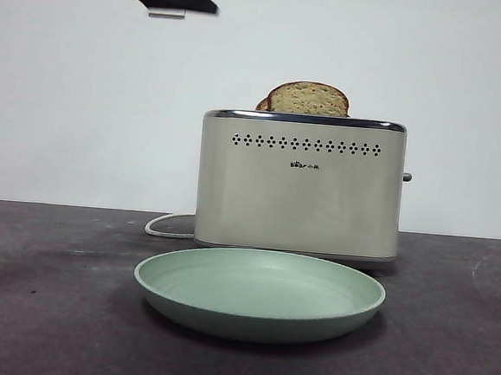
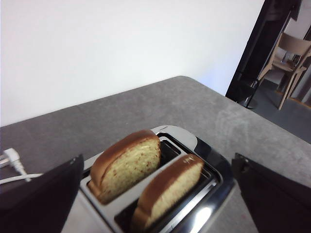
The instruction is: Take the bread from the toaster,put the bread on the plate,put the plate on the table
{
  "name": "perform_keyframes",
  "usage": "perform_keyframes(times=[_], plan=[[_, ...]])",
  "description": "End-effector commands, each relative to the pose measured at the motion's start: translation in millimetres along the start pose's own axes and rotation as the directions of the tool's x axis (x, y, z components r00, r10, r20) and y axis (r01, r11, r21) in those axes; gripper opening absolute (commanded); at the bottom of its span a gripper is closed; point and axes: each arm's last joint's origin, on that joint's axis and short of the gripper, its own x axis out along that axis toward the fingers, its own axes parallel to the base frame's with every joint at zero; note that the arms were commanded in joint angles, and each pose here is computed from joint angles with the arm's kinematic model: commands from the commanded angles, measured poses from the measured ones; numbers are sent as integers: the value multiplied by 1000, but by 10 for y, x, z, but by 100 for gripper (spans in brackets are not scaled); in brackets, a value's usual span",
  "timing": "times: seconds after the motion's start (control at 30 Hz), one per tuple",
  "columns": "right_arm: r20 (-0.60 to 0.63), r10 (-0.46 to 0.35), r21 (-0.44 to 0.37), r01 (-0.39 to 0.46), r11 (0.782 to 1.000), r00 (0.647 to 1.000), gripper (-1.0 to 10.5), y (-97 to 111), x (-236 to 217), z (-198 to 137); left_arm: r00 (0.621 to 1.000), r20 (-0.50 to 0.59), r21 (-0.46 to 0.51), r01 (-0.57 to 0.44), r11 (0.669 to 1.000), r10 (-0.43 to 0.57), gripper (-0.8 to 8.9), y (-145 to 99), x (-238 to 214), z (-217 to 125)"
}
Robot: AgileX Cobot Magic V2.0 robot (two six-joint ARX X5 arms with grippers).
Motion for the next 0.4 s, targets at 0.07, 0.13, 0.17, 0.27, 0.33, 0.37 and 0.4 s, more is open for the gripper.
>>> perform_keyframes(times=[0.07,0.13,0.17,0.27,0.33,0.37,0.4], plan=[[4,-1,-8,1,1000,1000,598,3,-2,7,1000,-23,13,13,1000,-12,564,51,272,-137],[3,-3,-7,3,1000,1000,598,0,2,9,999,-39,11,20,1000,-20,564,61,380,-222],[2,-4,-7,4,1000,1000,598,0,2,9,999,-44,12,24,1000,-24,564,63,427,-260],[-2,-4,-5,4,1000,1000,598,-6,13,12,997,-62,45,41,998,-38,562,38,542,-358],[-5,-4,-4,4,1000,1000,598,-9,19,14,997,-65,86,55,995,-50,562,4,596,-398],[-7,-3,-2,3,1000,1000,598,-11,24,15,996,-64,107,63,992,-57,562,-20,619,-411],[-8,-3,-2,3,1000,1000,598,-13,27,16,996,-62,130,71,989,-64,562,-46,642,-424]])
